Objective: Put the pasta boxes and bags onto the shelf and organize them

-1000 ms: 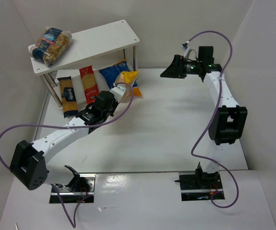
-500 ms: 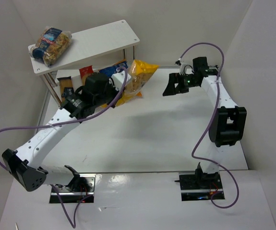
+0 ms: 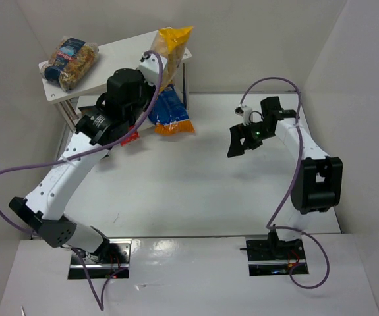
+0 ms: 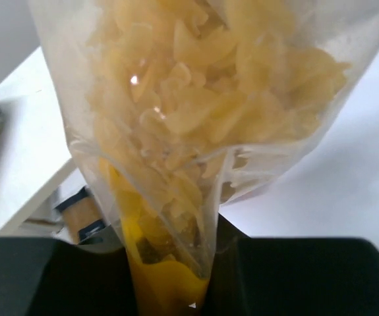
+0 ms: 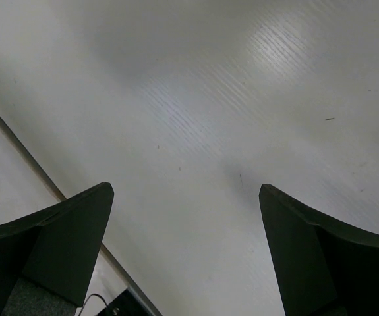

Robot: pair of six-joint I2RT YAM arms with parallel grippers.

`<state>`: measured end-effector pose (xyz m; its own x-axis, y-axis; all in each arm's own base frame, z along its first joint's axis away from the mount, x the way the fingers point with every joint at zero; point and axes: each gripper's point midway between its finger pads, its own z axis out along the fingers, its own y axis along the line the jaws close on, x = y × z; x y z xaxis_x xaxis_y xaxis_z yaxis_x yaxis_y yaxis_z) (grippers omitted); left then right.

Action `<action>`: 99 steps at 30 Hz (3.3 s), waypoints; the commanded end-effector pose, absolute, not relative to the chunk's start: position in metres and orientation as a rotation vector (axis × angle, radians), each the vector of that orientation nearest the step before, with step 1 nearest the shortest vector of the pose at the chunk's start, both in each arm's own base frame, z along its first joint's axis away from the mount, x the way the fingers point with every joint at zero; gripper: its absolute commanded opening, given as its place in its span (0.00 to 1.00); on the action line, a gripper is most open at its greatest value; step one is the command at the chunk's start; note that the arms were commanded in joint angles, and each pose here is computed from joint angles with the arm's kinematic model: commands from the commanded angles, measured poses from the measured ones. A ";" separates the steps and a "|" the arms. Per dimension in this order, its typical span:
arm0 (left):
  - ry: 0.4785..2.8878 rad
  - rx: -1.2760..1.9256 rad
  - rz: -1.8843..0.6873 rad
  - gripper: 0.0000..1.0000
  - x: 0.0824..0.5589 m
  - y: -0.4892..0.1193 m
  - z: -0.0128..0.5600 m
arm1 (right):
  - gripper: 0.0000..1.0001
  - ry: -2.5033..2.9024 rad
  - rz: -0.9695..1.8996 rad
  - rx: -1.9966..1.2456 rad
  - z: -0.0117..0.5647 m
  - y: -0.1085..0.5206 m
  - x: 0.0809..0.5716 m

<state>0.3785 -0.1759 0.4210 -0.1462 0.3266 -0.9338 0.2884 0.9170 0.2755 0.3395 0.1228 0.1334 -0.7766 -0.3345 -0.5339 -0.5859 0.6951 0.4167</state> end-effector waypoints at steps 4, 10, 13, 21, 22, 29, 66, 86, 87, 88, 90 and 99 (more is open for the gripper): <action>1.477 0.138 0.198 0.00 0.404 -0.127 0.520 | 1.00 2.363 0.747 -0.801 0.152 0.115 0.324; 1.432 0.089 0.385 0.00 0.428 -0.100 0.545 | 1.00 2.351 0.772 -0.795 0.143 0.110 0.316; 1.464 0.072 0.447 0.00 0.436 -0.085 0.551 | 1.00 2.352 0.794 -0.780 0.138 0.104 0.313; 1.401 -0.049 0.512 0.00 0.431 -0.045 0.600 | 1.00 2.360 0.814 -0.767 0.131 0.099 0.314; 1.398 -0.099 0.576 0.00 0.432 -0.035 0.599 | 1.00 2.369 0.816 -0.754 0.129 0.096 0.315; 1.468 -0.018 0.563 0.00 0.444 -0.044 0.576 | 1.00 2.354 0.847 -0.753 0.131 0.097 0.313; 1.846 1.130 -0.287 0.99 0.246 -0.196 0.323 | 1.00 2.226 0.627 -0.673 0.180 0.084 0.301; 2.280 0.331 -0.090 0.99 0.298 -0.066 0.182 | 1.00 2.152 0.050 -0.056 0.213 -0.030 0.290; 2.313 0.332 -0.108 0.99 0.297 -0.063 0.174 | 1.00 2.145 0.038 -0.052 0.215 -0.031 0.289; 2.334 0.383 -0.152 0.99 0.295 -0.070 0.167 | 1.00 2.121 0.031 -0.055 0.220 -0.032 0.290; 2.400 0.415 -0.168 0.99 0.295 -0.073 0.153 | 1.00 2.131 0.019 -0.058 0.216 -0.033 0.289; 2.428 0.501 -0.201 0.99 0.292 -0.078 0.144 | 1.00 2.132 0.005 -0.076 0.213 -0.035 0.292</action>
